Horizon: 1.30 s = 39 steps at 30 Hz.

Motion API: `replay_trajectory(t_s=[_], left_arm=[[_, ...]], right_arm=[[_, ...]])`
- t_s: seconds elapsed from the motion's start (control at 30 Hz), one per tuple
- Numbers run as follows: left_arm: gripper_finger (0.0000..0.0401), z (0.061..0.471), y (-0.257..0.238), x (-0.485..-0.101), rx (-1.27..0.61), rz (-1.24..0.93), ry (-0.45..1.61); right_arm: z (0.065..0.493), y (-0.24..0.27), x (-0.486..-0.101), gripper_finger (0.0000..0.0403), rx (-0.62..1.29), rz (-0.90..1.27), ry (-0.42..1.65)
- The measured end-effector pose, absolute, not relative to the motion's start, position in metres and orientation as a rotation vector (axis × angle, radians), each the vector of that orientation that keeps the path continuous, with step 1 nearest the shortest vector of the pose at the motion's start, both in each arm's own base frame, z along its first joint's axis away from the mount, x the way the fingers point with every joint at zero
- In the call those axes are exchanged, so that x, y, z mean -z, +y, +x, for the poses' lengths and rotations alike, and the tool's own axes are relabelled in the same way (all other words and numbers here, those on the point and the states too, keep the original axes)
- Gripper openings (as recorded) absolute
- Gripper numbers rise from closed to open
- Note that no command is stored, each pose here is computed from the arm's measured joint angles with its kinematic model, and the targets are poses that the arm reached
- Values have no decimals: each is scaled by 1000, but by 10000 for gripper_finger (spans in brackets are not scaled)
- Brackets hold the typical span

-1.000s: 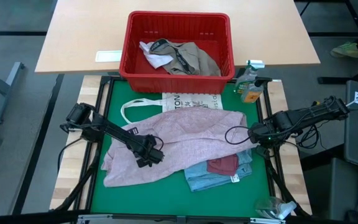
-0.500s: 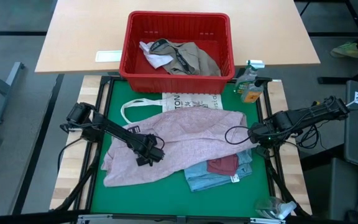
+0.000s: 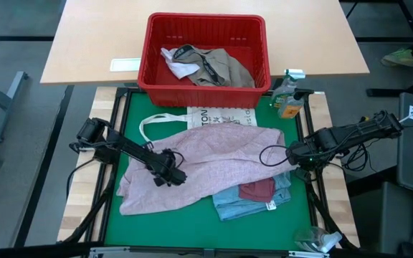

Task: Fold Laundry from Bin
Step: Fold the pink shirt from the red laundry basket

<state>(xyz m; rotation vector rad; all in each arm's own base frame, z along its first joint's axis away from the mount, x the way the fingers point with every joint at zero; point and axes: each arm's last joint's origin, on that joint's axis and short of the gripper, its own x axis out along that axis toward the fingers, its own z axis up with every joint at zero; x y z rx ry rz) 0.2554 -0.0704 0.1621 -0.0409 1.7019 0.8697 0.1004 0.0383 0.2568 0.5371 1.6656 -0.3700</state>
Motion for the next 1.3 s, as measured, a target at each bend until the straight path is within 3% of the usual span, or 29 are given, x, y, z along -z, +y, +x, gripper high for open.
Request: replay_trajectory(t_s=[0.2, 0.47, 0.73, 1.13, 1.3], left_arm=[[0, 271, -74, -162, -751, -100, 1627], [0, 303, -76, -197, -605, -42, 1488], [3, 339, -81, -208, -457, -51, 1193], [115, 355, -66, -212, -400, -18, 1100], [141, 360, -58, -213, -415, -45, 1064]], right_arm=[[100, 38, -257, 8, 370, 537, 1666], [100, 38, -257, 8, 370, 537, 1666], [100, 38, -257, 8, 370, 537, 1666], [100, 38, -257, 8, 370, 537, 1666], [100, 38, -257, 8, 370, 537, 1666]])
